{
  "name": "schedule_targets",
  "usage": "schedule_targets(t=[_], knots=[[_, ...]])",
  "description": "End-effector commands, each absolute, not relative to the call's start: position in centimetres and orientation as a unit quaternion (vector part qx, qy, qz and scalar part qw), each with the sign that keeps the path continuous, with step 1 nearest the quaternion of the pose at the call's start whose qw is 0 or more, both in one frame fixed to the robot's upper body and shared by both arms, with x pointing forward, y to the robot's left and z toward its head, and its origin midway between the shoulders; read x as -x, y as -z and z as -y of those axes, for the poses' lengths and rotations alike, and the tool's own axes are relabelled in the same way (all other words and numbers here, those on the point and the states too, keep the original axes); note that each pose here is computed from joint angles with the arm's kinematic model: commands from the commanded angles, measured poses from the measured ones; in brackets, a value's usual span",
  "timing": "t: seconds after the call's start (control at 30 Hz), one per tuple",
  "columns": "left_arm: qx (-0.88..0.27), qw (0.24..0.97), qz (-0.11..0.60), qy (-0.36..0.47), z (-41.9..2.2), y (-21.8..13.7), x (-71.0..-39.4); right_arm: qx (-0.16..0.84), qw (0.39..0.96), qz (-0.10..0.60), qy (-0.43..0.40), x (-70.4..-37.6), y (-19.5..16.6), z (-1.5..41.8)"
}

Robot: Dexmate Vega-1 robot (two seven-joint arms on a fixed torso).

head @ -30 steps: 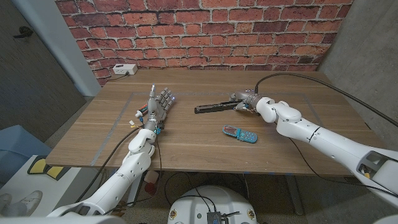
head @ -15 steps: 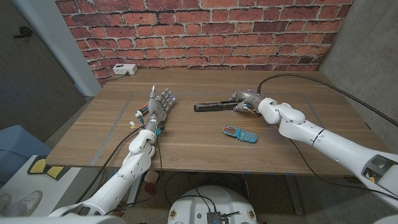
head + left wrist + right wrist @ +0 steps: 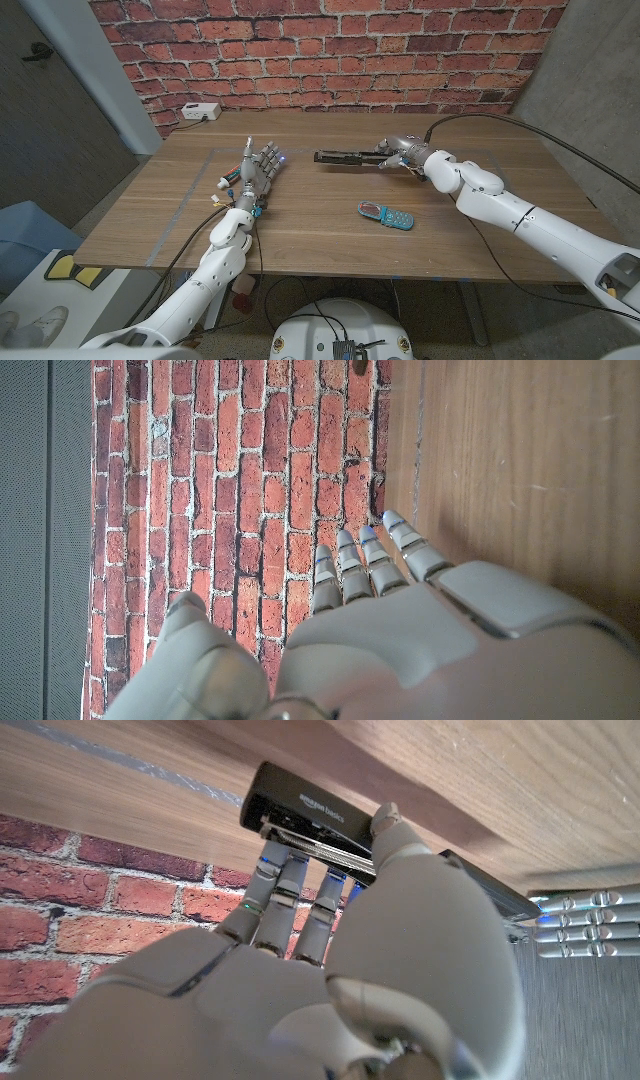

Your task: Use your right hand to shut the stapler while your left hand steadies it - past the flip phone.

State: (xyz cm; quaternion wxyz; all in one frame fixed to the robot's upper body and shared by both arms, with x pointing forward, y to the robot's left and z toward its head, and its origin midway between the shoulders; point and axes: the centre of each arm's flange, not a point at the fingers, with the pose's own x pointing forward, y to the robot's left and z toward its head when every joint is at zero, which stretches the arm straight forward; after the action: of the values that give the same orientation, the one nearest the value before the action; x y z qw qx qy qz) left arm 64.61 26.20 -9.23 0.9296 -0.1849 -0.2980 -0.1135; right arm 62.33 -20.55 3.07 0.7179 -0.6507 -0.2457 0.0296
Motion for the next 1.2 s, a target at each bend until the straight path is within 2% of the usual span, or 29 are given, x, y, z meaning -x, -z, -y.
schedule_targets(t=[0.03, 1.2], knots=[[0.179, 0.929, 0.301, 0.12, -25.4, 8.5, -64.5, 0.63, 0.734, 0.253, -0.021, -60.4, -4.9, 21.5], [0.177, 0.914, 0.331, 0.153, -24.1, 7.8, -61.8, 0.643, 0.719, 0.264, 0.002, -57.4, -7.1, 22.5]])
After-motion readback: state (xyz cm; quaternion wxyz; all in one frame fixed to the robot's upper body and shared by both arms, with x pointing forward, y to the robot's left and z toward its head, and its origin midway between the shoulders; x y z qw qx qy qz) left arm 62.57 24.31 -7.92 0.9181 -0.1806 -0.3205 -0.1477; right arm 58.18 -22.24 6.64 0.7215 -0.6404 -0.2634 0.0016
